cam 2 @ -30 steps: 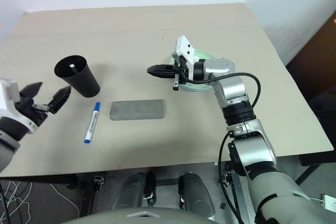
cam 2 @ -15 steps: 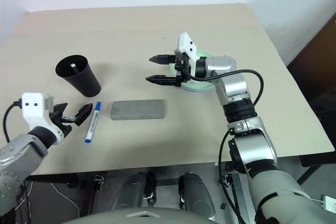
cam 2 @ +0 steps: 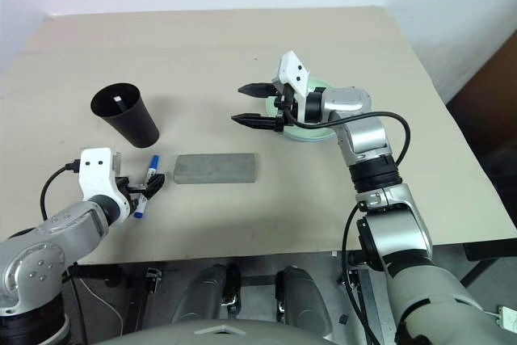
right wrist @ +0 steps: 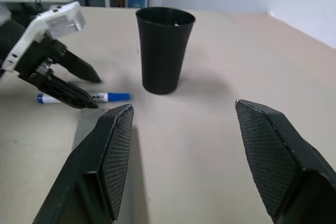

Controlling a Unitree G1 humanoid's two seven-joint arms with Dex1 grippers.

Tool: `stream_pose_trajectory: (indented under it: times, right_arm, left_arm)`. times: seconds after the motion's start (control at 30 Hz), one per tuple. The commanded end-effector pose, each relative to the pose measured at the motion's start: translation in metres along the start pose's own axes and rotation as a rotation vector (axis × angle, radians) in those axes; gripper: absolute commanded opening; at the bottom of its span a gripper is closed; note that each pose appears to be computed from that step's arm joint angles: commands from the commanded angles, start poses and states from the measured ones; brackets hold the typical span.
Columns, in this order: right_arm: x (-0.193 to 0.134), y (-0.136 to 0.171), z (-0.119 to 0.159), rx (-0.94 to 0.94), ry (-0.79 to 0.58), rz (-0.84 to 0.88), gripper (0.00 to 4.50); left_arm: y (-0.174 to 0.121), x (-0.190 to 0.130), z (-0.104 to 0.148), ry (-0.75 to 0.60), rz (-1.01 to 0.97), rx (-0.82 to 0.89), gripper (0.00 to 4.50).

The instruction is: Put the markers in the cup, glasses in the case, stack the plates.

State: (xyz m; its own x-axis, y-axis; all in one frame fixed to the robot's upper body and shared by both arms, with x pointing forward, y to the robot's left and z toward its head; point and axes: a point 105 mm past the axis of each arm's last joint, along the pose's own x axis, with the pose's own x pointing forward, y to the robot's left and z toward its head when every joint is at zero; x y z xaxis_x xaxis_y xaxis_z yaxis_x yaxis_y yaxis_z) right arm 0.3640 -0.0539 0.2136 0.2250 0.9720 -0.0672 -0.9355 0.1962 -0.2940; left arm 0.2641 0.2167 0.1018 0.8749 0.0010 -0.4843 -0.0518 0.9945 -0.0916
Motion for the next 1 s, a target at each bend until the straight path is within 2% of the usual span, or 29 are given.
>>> stream_pose_trajectory:
  times: [0.03,0.23,0.43,0.57,0.83,0.93,1.0]
  right_arm:
    - [0.000,-0.001,0.014,-0.057,-0.024,-0.009,3.26]
    - [0.001,-0.001,0.011,-0.054,-0.017,-0.016,3.26]
    - [0.004,-0.002,0.008,-0.042,-0.007,-0.022,3.26]
    - [0.007,-0.003,0.006,-0.037,-0.004,-0.026,3.26]
    - [0.011,-0.002,0.002,-0.045,0.003,-0.045,3.26]
    - [0.010,0.005,0.000,-0.040,0.024,0.011,3.30]
    - [0.010,0.001,0.000,-0.038,0.019,-0.015,3.30]
  left_arm:
    - [0.003,-0.005,-0.001,0.017,0.044,0.022,4.50]
    - [-0.003,-0.011,-0.010,0.089,0.054,-0.006,4.50]
    - [0.012,-0.016,-0.024,0.131,0.168,-0.021,4.50]
    - [0.024,-0.020,-0.034,0.177,0.247,0.040,4.50]
    - [0.022,-0.019,-0.045,0.229,0.232,0.014,4.50]
    - [0.021,-0.019,-0.046,0.234,0.222,-0.001,3.90]
    - [0.018,-0.016,-0.046,0.229,0.222,-0.062,3.28]
